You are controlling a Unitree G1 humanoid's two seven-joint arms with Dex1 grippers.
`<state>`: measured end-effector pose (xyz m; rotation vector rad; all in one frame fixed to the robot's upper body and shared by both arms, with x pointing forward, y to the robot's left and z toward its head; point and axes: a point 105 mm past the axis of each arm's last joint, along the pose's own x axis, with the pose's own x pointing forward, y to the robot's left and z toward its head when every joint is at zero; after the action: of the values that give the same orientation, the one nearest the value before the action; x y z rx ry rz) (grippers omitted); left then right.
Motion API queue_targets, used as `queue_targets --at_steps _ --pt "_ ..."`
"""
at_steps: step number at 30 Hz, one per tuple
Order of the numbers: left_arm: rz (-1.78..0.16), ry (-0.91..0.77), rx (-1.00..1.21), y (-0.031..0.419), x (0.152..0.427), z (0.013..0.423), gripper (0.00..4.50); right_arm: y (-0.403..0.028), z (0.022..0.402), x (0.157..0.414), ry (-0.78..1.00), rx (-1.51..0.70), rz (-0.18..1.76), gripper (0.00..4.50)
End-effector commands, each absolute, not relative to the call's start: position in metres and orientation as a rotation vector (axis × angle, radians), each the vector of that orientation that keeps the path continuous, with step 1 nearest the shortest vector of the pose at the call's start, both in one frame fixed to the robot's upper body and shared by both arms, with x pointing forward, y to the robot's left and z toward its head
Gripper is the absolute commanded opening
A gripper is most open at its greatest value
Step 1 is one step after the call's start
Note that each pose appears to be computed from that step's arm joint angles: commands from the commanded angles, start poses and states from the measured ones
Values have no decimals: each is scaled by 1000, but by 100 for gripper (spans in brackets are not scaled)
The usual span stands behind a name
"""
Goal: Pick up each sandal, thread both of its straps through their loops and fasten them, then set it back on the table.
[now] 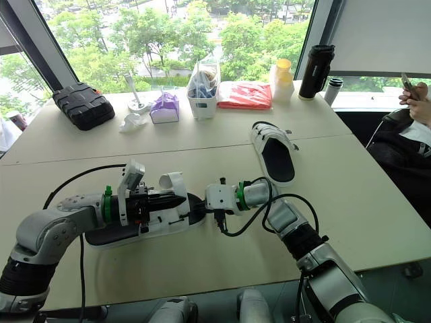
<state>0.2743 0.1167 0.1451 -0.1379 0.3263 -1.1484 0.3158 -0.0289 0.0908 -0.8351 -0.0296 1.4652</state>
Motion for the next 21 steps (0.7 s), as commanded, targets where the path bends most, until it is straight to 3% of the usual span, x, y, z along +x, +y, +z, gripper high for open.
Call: queue_targets --at_steps 1,21 --pt "-1152 262 -142 120 275 163 19 -29 86 316 -10 -849 1464 0" --pt "-1148 319 -259 137 269 157 19 -29 86 315 -7 -850 1471 0"
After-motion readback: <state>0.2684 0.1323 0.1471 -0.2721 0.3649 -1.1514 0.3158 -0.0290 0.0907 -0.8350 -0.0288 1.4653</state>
